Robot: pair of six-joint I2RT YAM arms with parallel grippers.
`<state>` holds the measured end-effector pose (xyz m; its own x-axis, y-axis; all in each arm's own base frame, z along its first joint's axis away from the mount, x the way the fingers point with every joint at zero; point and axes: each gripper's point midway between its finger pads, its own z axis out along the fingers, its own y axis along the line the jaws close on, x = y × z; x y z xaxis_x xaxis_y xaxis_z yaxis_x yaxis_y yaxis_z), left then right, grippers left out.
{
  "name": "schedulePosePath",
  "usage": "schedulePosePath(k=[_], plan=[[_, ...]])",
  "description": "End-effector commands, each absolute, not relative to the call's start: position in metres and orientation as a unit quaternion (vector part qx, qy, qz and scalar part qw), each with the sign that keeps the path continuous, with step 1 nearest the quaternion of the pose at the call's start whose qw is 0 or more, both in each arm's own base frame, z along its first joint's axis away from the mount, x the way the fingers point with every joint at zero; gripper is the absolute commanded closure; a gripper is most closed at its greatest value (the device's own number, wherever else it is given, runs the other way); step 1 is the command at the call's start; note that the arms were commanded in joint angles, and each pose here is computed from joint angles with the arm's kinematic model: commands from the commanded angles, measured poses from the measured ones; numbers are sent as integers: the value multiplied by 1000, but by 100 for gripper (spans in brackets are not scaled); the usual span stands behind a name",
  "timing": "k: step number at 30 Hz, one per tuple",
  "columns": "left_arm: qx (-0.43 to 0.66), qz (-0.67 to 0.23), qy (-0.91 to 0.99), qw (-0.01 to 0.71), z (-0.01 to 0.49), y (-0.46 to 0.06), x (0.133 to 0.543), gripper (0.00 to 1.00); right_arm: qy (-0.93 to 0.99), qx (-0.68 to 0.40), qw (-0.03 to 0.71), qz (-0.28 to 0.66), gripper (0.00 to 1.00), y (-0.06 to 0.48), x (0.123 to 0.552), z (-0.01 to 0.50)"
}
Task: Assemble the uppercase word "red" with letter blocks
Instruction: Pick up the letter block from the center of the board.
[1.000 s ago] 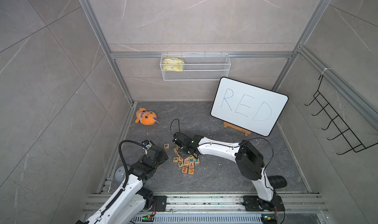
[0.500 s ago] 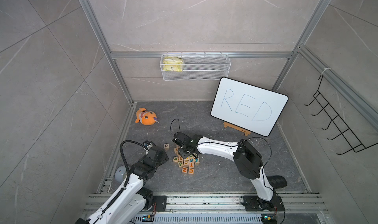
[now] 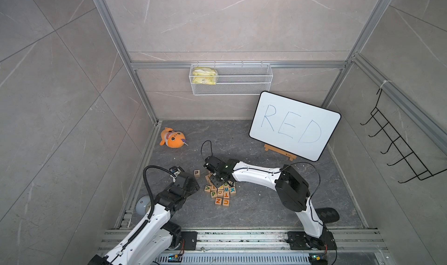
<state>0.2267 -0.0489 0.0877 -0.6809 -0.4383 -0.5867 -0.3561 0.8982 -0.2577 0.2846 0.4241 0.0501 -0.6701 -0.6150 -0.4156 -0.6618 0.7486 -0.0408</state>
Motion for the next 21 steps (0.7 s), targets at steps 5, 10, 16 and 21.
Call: schedulePosePath(k=[5,10,16,21], plan=[[-212,-61,912,346,92,-49,232,16,918,-347,183,50,59,423,282,41],[-212,-60,912,346,92,-49,232,16,921,-344,177,44,59,422,282,35],[-213,-60,912,346,91,-49,232,16,923,-338,182,24,60,416,286,34],[-212,-59,912,346,91,-49,233,16,923,-335,188,22,60,412,286,39]])
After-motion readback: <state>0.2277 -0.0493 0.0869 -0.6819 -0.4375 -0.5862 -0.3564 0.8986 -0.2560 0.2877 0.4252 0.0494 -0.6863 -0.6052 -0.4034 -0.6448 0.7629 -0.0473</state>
